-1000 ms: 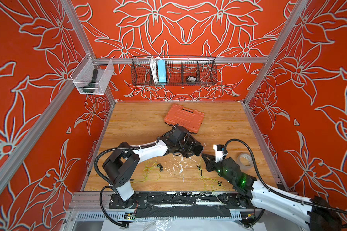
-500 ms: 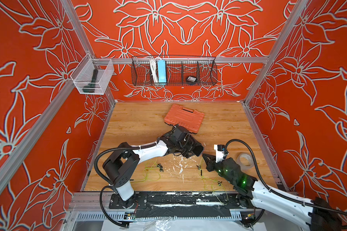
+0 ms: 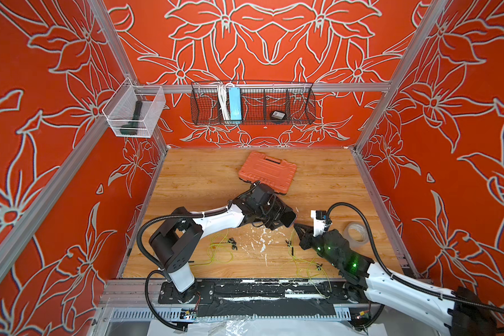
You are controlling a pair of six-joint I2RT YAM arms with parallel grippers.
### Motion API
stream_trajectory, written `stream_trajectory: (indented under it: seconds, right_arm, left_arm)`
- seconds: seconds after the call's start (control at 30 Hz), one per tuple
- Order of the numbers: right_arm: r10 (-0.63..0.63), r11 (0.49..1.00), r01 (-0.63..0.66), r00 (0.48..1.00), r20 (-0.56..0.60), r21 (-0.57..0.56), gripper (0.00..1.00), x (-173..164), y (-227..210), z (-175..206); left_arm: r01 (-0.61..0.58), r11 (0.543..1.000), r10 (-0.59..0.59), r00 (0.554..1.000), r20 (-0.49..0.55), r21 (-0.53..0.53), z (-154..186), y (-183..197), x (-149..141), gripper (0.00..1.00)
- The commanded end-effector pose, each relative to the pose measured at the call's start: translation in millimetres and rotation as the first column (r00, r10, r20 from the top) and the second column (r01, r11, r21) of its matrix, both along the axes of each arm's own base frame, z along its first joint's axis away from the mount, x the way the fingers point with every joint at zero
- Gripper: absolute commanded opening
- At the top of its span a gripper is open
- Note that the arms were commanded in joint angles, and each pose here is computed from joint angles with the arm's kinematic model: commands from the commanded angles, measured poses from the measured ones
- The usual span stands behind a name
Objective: Plug wired earphones into phones
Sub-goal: Insert the wired earphone into the phone.
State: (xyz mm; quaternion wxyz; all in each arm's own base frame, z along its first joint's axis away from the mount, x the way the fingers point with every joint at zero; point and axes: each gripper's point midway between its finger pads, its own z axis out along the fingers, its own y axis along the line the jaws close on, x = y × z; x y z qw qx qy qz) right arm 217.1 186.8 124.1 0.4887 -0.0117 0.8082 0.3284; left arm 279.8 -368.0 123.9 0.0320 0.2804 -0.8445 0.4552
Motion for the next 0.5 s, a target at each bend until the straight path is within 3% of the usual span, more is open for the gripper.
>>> stream_trajectory:
  seconds: [0.0, 0.47]
  right_arm:
    - [-0.020, 1.000, 0.019, 0.999, 0.034, 0.018, 0.00, 6.5, 1.0, 15.9]
    - [-0.047, 0.997, 0.044, 0.998, 0.047, 0.064, 0.00, 9.8, -0.1, 23.0]
  left_arm:
    - [0.073, 0.991, -0.071, 0.997, 0.019, -0.115, 30.2, -17.0, -16.4, 0.56]
    - [0.075, 0.983, -0.074, 0.997, 0.013, -0.165, 39.5, -17.2, -24.4, 0.56]
